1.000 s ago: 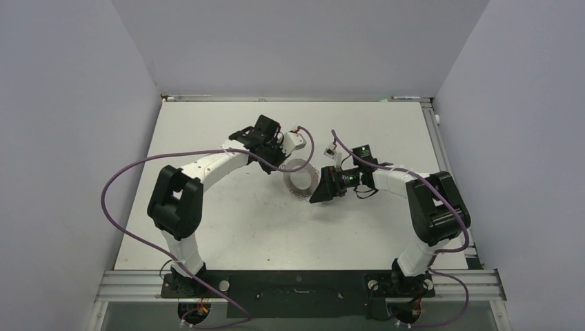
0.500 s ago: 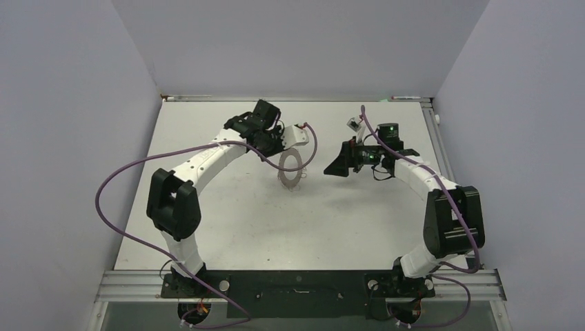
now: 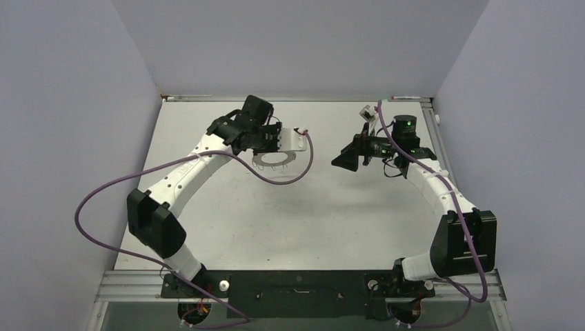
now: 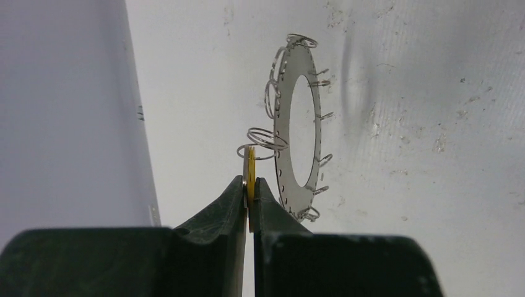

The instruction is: Remove the keys from the keyring

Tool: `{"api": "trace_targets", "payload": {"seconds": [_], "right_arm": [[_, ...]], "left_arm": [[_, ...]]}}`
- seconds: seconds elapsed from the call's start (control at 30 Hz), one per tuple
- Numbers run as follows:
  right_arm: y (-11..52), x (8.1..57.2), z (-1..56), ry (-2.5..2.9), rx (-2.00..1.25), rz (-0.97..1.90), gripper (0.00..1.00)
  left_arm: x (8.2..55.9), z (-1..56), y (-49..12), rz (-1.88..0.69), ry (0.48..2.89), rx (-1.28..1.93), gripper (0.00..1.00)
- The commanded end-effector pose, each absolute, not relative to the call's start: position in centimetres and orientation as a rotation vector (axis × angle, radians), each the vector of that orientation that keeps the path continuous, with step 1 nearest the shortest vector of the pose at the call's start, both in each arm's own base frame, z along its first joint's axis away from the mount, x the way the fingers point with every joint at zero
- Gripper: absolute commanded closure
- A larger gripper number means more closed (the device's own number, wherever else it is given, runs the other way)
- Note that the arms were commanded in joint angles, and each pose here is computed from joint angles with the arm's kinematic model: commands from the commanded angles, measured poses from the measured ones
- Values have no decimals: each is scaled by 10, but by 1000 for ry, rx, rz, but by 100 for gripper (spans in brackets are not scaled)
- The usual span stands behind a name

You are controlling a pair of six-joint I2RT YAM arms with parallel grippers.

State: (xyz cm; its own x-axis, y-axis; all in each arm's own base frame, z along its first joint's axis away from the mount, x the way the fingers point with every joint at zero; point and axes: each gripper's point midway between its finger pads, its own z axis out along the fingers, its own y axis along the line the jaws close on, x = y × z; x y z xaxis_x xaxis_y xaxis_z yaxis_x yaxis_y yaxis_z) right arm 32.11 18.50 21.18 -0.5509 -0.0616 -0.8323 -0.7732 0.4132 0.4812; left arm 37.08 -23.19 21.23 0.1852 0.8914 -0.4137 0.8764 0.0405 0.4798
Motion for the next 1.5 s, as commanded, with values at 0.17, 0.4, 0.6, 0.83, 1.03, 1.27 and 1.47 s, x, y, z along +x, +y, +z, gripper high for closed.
{"api": "trace_targets", "payload": {"seconds": [0.17, 0.4, 0.6, 0.83, 1.03, 1.27, 1.47], "right_arm": [[191, 322, 270, 1710, -741, 1164, 13], [201, 317, 294, 1653, -766, 1187, 18], [219, 310, 311, 1611, -827, 1198, 24], [248, 304, 334, 1542, -903, 1205, 33], [266, 296, 344, 1520, -973, 1219, 41], [283, 288, 341, 1440, -1084, 1231, 50], [299, 290, 347, 1388, -1102, 1251, 56]], "left_arm": [[348, 289, -237, 108, 1315, 1803, 100], [331, 311, -236, 136, 1164, 1797, 100], [314, 329, -237, 124, 1049, 1761, 100], [298, 338, -239, 14, 1098, 1729, 100], [293, 351, -246, -93, 1185, 1665, 100], [277, 360, -259, -209, 1122, 1676, 100], [274, 358, -264, -234, 1099, 1702, 100]]}}
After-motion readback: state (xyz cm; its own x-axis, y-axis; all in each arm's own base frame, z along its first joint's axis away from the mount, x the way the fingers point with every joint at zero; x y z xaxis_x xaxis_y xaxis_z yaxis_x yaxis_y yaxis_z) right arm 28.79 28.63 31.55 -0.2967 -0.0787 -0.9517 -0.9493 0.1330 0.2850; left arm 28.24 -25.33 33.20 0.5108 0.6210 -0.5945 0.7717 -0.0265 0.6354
